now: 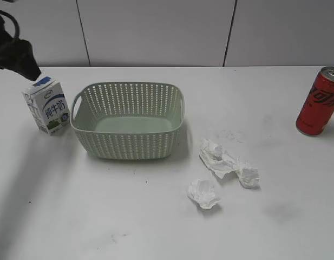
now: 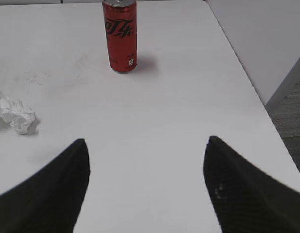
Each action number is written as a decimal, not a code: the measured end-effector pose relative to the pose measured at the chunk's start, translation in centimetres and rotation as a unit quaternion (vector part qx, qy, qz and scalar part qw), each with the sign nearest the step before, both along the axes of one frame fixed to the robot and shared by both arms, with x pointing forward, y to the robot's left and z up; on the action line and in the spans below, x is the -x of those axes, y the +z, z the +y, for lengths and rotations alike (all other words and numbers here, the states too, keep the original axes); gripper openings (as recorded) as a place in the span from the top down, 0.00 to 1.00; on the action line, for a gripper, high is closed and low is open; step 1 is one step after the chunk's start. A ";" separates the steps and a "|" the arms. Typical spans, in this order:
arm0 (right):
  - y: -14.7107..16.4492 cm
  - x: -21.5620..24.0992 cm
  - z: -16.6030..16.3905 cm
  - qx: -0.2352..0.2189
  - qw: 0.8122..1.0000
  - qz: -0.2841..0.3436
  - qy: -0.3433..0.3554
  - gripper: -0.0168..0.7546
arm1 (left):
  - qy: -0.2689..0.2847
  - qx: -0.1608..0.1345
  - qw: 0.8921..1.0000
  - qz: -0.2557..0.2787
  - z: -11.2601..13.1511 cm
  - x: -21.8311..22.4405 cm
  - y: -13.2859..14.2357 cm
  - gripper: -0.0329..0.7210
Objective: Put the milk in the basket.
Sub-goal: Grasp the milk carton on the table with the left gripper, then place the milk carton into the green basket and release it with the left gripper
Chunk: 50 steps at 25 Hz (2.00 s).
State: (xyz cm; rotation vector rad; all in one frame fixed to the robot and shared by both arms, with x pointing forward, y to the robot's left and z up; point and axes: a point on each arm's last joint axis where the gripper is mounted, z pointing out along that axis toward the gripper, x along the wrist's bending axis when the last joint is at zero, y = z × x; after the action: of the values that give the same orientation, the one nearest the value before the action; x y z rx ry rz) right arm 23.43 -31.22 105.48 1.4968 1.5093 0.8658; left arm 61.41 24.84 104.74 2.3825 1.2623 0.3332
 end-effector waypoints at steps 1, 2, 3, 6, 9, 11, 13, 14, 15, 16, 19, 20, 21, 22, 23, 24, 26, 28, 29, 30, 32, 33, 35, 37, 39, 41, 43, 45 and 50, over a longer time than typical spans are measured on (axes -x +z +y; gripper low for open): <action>0.0 0.0 0.0 0.000 1.000 0.000 0.000 0.22 | -0.010 -0.007 1.000 0.000 -0.4 -0.6 -0.3 0.07; 0.0 0.0 0.0 0.000 1.000 0.000 0.000 0.22 | -0.018 -0.014 1.000 0.003 -0.8 -1.2 -0.8 0.07; 0.0 0.0 0.0 0.000 1.000 0.000 0.000 0.22 | -0.025 -0.023 0.999 0.007 -1.1 -1.8 -1.4 0.07; 0.0 0.0 0.0 0.000 1.000 0.000 0.000 0.22 | -0.036 -0.039 0.999 0.013 -1.5 -3.3 -2.8 0.07; 0.0 0.0 0.0 0.000 1.000 0.000 0.000 0.22 | -0.038 -0.044 0.998 0.022 -1.6 -4.3 -4.0 0.07; 0.0 0.0 0.0 0.000 1.000 0.000 0.000 0.22 | -0.038 -0.045 0.998 0.029 -1.6 -4.8 -4.8 0.07; 0.0 0.0 0.0 0.000 1.000 0.000 0.000 0.22 | -0.038 -0.046 0.997 0.040 -1.7 -5.1 -5.9 0.07; 0.0 0.0 0.0 0.000 1.000 0.000 0.000 0.22 | -0.039 -0.046 0.997 0.047 -1.7 -5.2 -6.5 0.07; 0.0 0.0 0.0 0.000 1.000 0.000 0.000 0.22 | -0.039 -0.047 0.997 0.054 -1.7 -5.3 -6.9 0.08; 0.0 0.0 0.0 0.000 1.000 0.000 0.000 0.22 | -0.040 -0.047 0.996 0.062 -1.7 -5.3 -7.4 0.08; 0.0 0.0 0.0 0.000 1.000 0.000 0.000 0.22 | -0.043 -0.048 0.995 0.080 -1.7 -5.3 -8.2 0.13; 0.0 0.0 0.0 0.000 1.000 0.000 0.000 0.22 | -0.043 -0.047 0.995 0.083 -1.8 -5.3 -8.3 0.18; 0.0 0.0 0.0 0.000 1.000 0.000 0.000 0.22 | -0.043 -0.047 0.994 0.084 -1.8 -5.2 -8.4 0.24; 0.0 0.0 0.0 0.000 1.000 0.000 0.000 0.22 | -0.043 -0.046 0.994 0.085 -1.8 -5.2 -8.4 0.32; 0.0 0.0 0.0 0.000 1.000 0.000 0.000 0.22 | -0.043 -0.045 0.994 0.085 -1.8 -5.2 -8.3 0.40; 0.0 0.0 0.0 0.000 1.000 0.000 0.000 0.22 | -0.042 -0.044 0.995 0.085 -1.8 -5.2 -8.2 0.52; 0.0 0.0 0.0 0.000 1.000 0.000 0.000 0.22 | -0.043 -0.045 0.995 0.082 -1.8 -5.1 -7.9 0.54; 0.0 0.0 0.0 0.000 1.000 0.000 0.000 0.22 | -0.043 -0.044 0.995 0.073 -1.8 -4.9 -7.0 0.54; 0.0 0.0 0.0 0.000 1.000 0.000 0.000 0.22 | -0.043 -0.044 0.996 0.067 -1.7 -4.8 -6.5 0.54; 0.0 0.0 0.0 0.000 1.000 0.000 0.000 0.22 | -0.043 -0.046 0.996 0.057 -1.7 -4.7 -5.6 0.54; 0.0 0.0 0.0 0.000 1.000 0.000 0.000 0.22 | -0.044 -0.048 0.997 0.034 -1.6 -4.2 -3.6 0.54; 0.0 0.0 0.0 0.000 1.000 0.000 0.000 0.22 | -0.044 -0.048 0.998 0.021 -1.6 -4.1 -2.6 0.54; 0.0 0.0 0.0 0.000 1.000 0.000 0.000 0.22 | -0.044 -0.044 0.998 -0.013 -1.7 -3.9 -0.1 0.54; 0.0 0.0 0.0 0.000 1.000 0.000 0.000 0.22 | -0.052 -0.041 0.997 -0.048 -2.5 -3.7 2.3 0.54; 0.0 0.0 0.0 0.000 1.000 0.000 0.000 0.22 | -0.076 -0.040 0.993 -0.080 -4.4 -3.3 4.4 0.54; 0.0 0.0 0.0 0.000 1.000 0.000 0.000 0.22 | -0.108 -0.037 0.988 -0.105 -7.0 -2.7 6.1 0.54; 0.0 0.0 0.0 0.000 1.000 0.000 0.000 0.22 | -0.148 -0.031 0.981 -0.120 -10.4 -1.7 6.9 0.54; 0.0 0.0 0.0 0.000 1.000 0.000 0.000 0.22 | -0.185 -0.030 0.974 -0.124 -13.2 -0.4 7.1 0.54; 0.0 0.0 0.0 0.000 1.000 0.000 0.000 0.22 | -0.252 -0.034 0.963 -0.092 -18.6 1.3 4.6 0.54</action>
State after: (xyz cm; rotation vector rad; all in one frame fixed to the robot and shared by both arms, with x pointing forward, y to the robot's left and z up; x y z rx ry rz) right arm 23.43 -31.22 105.48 1.4968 1.5093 0.8658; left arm 60.08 6.29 109.35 2.5538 0.5397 0.4272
